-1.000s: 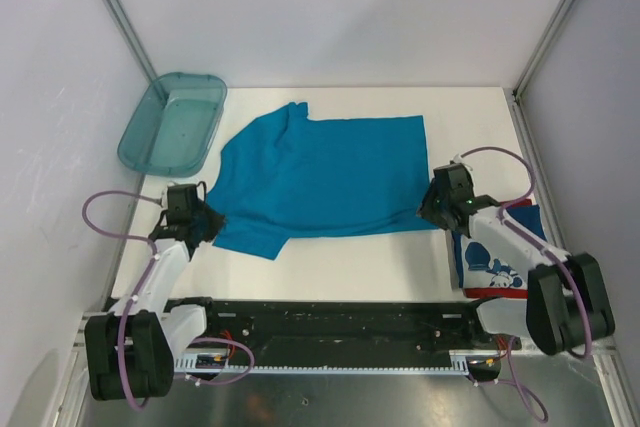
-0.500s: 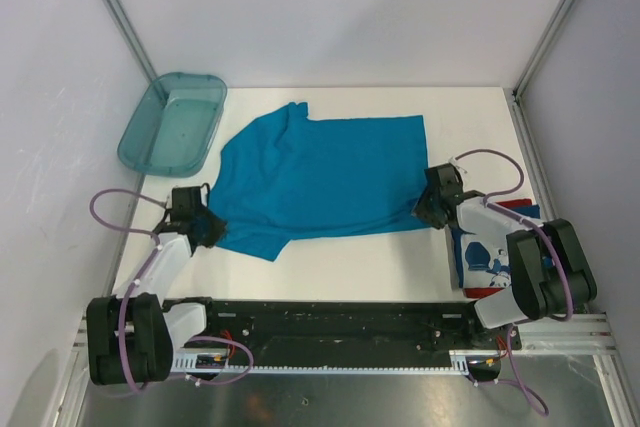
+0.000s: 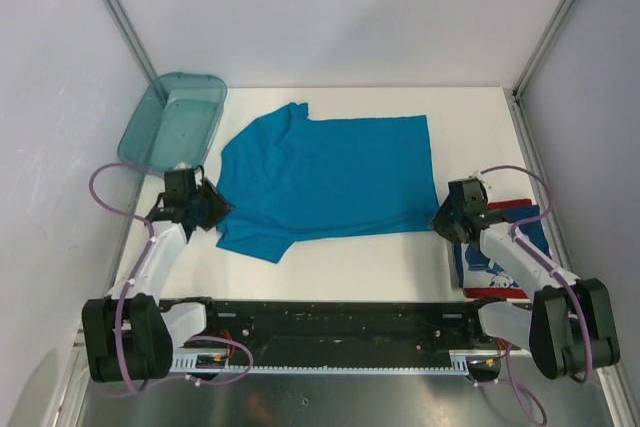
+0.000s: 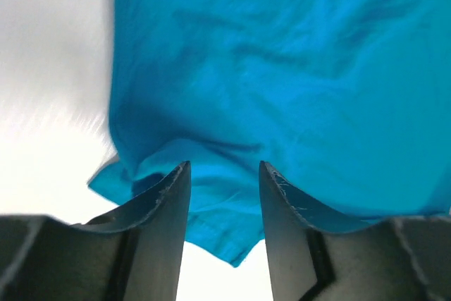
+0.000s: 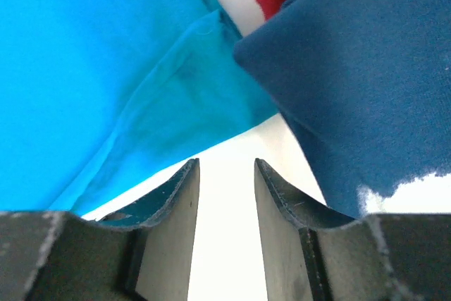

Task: Fold and stack the t-shirts
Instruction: Flatten out the tshirt

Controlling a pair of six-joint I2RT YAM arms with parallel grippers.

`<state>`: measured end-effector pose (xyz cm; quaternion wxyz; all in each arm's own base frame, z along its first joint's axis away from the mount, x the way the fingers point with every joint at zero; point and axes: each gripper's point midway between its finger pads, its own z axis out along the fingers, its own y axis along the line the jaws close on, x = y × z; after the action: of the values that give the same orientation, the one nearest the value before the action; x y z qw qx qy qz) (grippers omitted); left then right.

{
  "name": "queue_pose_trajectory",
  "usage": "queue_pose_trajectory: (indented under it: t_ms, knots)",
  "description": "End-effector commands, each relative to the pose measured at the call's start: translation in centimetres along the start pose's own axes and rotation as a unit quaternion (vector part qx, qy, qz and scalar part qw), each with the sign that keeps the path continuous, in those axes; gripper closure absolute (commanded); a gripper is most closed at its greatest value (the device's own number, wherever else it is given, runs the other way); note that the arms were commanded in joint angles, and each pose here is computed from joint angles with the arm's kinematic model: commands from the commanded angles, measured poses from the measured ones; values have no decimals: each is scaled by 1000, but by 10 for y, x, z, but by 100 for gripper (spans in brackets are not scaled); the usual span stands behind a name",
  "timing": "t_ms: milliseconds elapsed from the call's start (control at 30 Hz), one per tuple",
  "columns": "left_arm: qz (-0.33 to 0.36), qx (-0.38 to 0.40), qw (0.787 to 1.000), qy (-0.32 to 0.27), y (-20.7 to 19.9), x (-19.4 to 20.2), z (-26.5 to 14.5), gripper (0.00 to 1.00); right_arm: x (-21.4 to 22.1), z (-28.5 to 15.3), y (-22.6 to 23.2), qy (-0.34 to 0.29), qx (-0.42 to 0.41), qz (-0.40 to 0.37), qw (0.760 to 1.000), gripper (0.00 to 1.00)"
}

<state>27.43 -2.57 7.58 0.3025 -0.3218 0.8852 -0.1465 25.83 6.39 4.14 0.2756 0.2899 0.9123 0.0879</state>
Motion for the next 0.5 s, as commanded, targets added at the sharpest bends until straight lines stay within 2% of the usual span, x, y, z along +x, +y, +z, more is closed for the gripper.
queue_pose_trajectory:
  t_ms: [0, 167, 300, 467]
  knots:
    - [76, 73, 993, -59, -52, -54, -30, 49, -11, -19, 26, -24, -56, -11, 998, 58]
    - [173, 89, 976, -92, -114, -106, -27, 48, -30, -28, 74, -59, -106, -47, 991, 57]
    - [247, 68, 962, -100, -161, -137, 14, 53, -49, -23, 108, -70, -135, -60, 987, 57]
    - [280, 52, 953, -100, -200, -173, 88, 54, -62, -10, 136, -67, -148, -79, 983, 57]
